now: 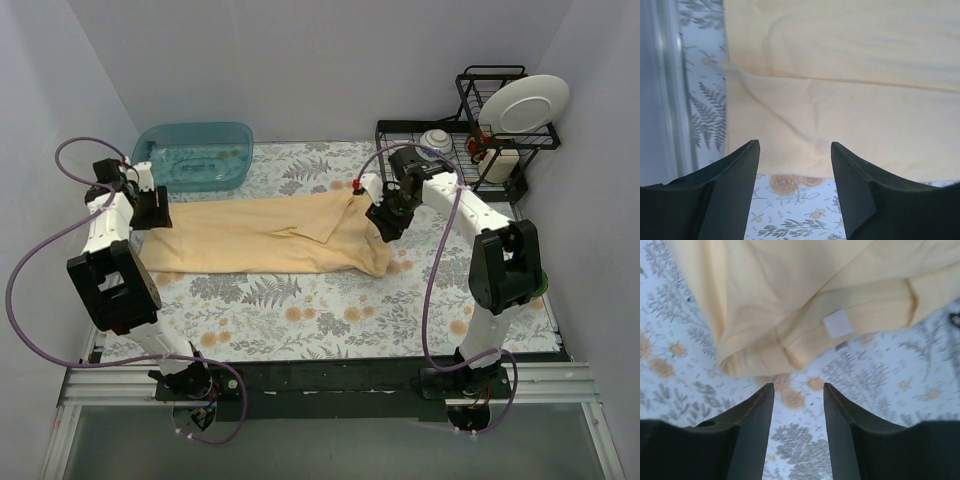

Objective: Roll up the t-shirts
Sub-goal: Fold the T-shirt at the center of the board.

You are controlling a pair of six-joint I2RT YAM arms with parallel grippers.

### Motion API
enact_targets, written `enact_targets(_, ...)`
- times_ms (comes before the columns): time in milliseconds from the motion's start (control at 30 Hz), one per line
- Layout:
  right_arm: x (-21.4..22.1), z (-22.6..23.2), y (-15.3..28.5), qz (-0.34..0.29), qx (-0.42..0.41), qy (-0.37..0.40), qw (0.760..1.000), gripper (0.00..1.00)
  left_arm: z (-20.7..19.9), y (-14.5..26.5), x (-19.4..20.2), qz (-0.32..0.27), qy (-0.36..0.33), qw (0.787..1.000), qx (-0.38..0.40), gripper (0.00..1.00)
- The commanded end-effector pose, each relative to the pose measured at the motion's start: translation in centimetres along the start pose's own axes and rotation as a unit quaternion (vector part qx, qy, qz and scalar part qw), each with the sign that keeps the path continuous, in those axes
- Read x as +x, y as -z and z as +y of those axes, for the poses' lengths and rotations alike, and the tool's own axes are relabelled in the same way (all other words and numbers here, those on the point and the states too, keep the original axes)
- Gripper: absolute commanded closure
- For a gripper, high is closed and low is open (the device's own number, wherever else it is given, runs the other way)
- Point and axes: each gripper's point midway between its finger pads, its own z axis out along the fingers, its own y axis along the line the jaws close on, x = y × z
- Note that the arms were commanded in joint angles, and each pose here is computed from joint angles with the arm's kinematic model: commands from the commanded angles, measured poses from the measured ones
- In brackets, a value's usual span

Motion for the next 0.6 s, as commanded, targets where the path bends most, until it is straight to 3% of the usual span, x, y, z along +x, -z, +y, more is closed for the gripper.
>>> enact_targets(0,1.3,3.4,1.4,-0.024,-0.086,-0.078,0.993,0.47,-2.0,-1.9,4.0,0.047,-0.022,0.997,0.050,0.42)
enact_targets(167,-1.0,0.5,2.5,-0.053,-0.092,-0.111,0.988,0.46,-4.1,-2.6,5.0,0.086,-0.012,0.992,0.088,0.42)
enact_targets(200,-1.4,0.8,2.4,-0.060,-0.110,-0.111,0.986,0.46,-5.0,-2.1,3.5,0.073,-0.017,0.992,0.105,0.43)
enact_targets(267,-1.5,1.2,2.1,-0.058,-0.136,-0.102,0.984,0.43,-9.2,-0.9,2.8,0.073,-0.039,0.981,0.177,0.42)
enact_targets(333,-1.3,1.9,1.4,-0.058,-0.160,-0.102,0.980,0.41,-14.0,0.1,2.3,0.066,-0.103,0.966,0.228,0.40)
enact_targets(400,-1.0,2.5,0.9,-0.058,-0.173,-0.114,0.977,0.39,-17.8,1.0,2.0,0.056,-0.150,0.955,0.251,0.39)
enact_targets(433,-1.1,2.7,0.9,-0.060,-0.177,-0.119,0.975,0.39,-22.2,1.6,2.3,0.056,-0.201,0.938,0.278,0.38)
enact_targets(567,-1.2,3.0,1.7,-0.071,-0.169,-0.129,0.975,0.39,-30.7,-0.5,1.4,0.014,-0.281,0.919,0.276,0.28)
